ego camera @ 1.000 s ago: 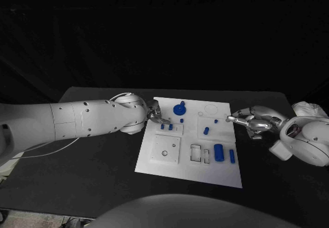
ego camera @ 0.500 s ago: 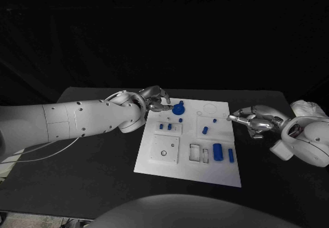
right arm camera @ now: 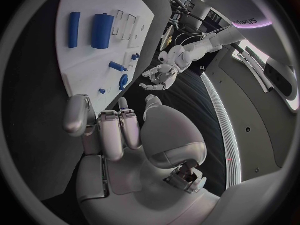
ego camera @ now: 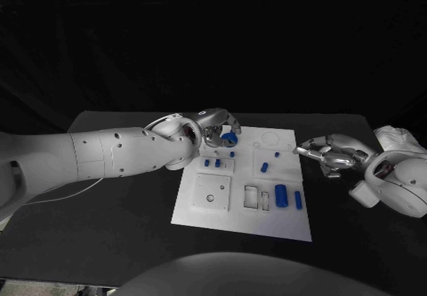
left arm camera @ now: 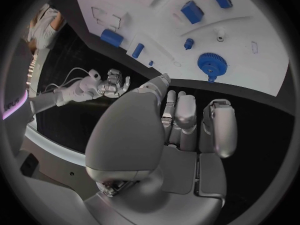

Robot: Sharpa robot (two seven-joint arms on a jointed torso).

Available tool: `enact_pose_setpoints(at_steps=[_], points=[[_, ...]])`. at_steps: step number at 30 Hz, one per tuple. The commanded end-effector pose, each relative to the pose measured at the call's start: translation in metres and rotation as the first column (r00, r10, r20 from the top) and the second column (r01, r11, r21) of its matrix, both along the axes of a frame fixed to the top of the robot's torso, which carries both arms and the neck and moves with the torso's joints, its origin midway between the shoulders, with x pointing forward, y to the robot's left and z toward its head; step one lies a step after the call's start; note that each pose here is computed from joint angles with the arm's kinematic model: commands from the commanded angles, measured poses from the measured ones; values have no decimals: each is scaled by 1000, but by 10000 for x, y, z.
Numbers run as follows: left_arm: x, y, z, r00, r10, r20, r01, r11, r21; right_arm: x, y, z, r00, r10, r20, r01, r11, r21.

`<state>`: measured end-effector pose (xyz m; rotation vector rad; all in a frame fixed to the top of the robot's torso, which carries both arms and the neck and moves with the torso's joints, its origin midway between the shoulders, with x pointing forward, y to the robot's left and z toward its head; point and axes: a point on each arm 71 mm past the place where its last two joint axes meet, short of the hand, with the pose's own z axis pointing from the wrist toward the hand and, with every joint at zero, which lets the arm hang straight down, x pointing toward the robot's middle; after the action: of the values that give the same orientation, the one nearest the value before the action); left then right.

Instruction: Assemble the parts on the task board

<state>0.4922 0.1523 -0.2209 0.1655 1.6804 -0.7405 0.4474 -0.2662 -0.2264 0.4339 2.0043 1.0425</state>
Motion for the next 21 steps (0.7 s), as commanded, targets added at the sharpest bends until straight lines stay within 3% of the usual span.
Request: enact_pose_setpoints(at_steps=[1, 9, 21], points=[[-33, -87, -76, 987, -146, 67, 118, 943, 311, -6, 8, 20, 1000, 13, 18, -13, 1000, 9], [-28, -178, -125, 975, -212, 73, 164, 897, 410, 2, 9, 25, 1000, 14, 18, -15, 1000, 9], [-7, -196, -125, 972, -218, 88, 165, 898, 409, 11, 18, 23, 1000, 17, 18, -17, 1000, 9]])
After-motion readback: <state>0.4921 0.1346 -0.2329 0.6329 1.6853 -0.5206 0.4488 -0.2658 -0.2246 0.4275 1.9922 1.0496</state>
